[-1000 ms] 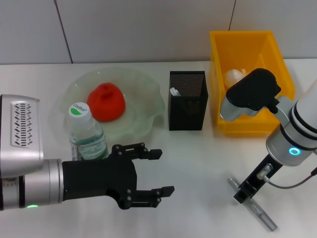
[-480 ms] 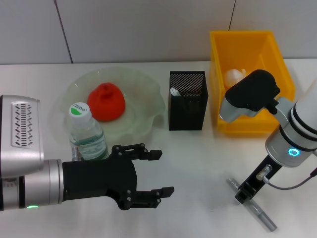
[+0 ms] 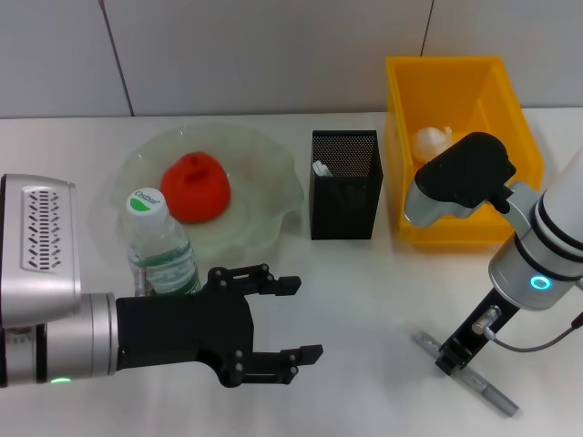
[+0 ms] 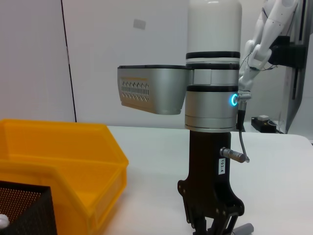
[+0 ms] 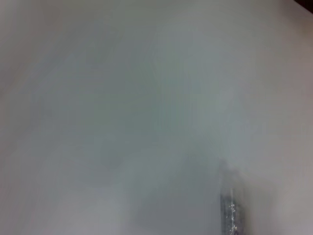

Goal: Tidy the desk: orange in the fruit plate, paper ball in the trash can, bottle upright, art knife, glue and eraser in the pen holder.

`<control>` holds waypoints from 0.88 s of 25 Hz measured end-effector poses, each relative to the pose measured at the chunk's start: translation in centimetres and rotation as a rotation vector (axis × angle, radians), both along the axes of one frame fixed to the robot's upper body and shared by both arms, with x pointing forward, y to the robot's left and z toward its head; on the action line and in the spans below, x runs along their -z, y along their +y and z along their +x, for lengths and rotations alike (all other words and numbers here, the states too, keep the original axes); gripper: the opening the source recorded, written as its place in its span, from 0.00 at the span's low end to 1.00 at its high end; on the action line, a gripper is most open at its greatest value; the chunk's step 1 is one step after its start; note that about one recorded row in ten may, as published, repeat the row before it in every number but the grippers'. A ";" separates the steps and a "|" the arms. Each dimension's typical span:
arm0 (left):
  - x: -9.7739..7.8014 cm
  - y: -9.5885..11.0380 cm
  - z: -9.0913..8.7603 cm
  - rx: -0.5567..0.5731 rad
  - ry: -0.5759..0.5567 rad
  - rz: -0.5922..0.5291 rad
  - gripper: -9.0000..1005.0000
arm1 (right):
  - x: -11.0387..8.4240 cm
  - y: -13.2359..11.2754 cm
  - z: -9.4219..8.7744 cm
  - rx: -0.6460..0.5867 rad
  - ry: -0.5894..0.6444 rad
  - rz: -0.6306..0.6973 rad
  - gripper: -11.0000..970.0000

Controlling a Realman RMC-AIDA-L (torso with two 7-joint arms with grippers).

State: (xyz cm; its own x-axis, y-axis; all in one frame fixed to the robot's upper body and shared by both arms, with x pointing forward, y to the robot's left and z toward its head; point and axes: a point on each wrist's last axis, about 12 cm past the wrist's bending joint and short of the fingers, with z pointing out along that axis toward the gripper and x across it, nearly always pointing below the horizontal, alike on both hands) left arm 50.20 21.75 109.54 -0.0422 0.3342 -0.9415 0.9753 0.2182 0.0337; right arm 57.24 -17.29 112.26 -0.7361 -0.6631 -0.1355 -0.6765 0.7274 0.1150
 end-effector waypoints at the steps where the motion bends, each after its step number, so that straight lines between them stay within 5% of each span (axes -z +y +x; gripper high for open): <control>1: 0.0 0.0 0.0 0.000 0.000 0.000 0.79 | 0.0 0.0 0.0 0.000 0.000 0.000 0.20; 13: 0.0 0.0 0.0 0.000 0.000 0.000 0.79 | -0.6 0.3 0.0 -0.016 -0.021 0.000 0.16; 22: 0.1 0.2 -0.1 -0.001 0.004 0.001 0.79 | -5.6 -0.2 0.3 0.004 -0.196 0.065 0.15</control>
